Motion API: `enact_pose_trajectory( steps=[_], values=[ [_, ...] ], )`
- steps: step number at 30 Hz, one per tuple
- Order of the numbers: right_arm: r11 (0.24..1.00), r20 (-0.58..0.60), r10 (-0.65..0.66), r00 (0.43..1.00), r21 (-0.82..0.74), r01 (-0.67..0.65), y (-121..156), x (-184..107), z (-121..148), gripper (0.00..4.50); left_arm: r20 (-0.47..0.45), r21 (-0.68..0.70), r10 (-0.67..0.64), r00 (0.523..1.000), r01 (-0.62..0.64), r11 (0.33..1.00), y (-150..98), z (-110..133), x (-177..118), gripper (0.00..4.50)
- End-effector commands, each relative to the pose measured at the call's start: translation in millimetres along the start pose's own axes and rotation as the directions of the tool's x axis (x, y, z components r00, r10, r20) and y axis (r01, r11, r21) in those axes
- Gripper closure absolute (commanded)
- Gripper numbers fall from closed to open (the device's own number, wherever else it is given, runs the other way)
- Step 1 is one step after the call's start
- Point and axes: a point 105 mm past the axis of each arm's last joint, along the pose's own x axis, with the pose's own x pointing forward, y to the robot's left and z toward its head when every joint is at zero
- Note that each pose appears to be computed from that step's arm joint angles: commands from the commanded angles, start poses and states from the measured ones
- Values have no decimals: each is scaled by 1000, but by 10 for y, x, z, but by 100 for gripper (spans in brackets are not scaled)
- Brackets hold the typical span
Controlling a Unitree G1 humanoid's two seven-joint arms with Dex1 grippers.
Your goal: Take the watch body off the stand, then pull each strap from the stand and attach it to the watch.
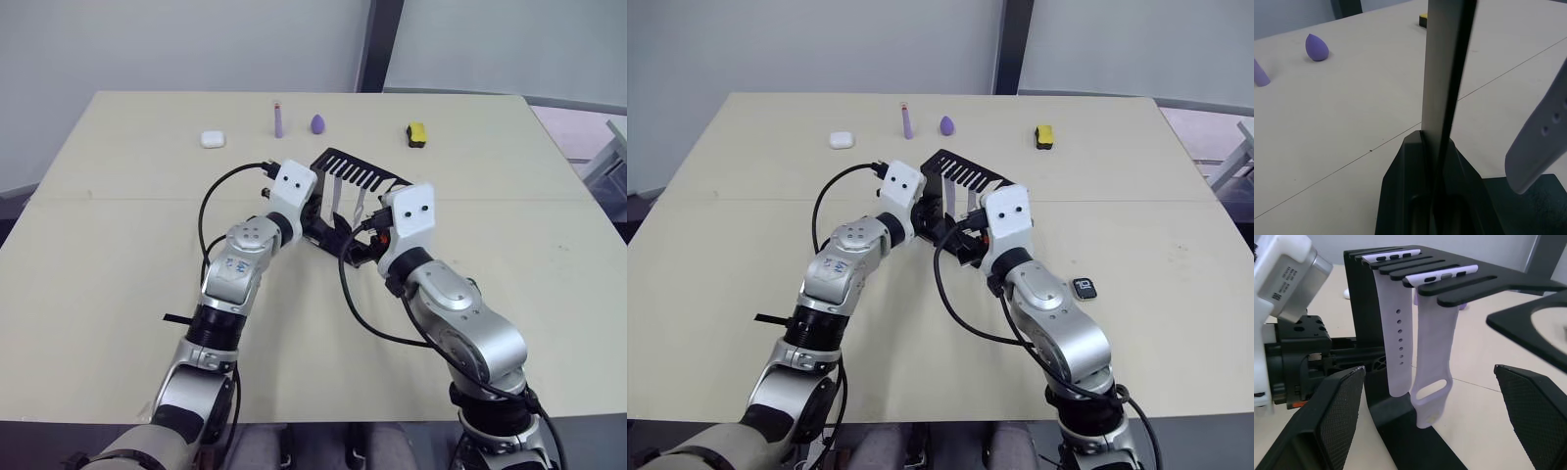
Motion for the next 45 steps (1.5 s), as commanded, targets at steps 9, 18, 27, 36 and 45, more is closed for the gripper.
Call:
enact_pose_trajectory(
  steps=[9,18,27,36,45],
  values=[
    [999,93,20,996,-40,-16,25,36,205,390,-16,18,-27,999,28,999,-66,-28,-18,450],
    [996,126,30,992,-88,-19,5,-15,283,448,-22,19,-35,999,36,999,-92,-46,-21,450],
    [981,181,91,979,-185,-57,-5,-116,474,448,-30,24,-37,999,38,999,-104,-75,-15,450],
    [962,112,199,974,-214,-172,-24,-324,331,448,-18,12,-32,999,32,999,-103,-30,-12,450],
    [938,80,291,953,-219,-268,-13,-514,285,448,-23,13,-29,999,29,999,-89,-45,-14,450]
  ],
)
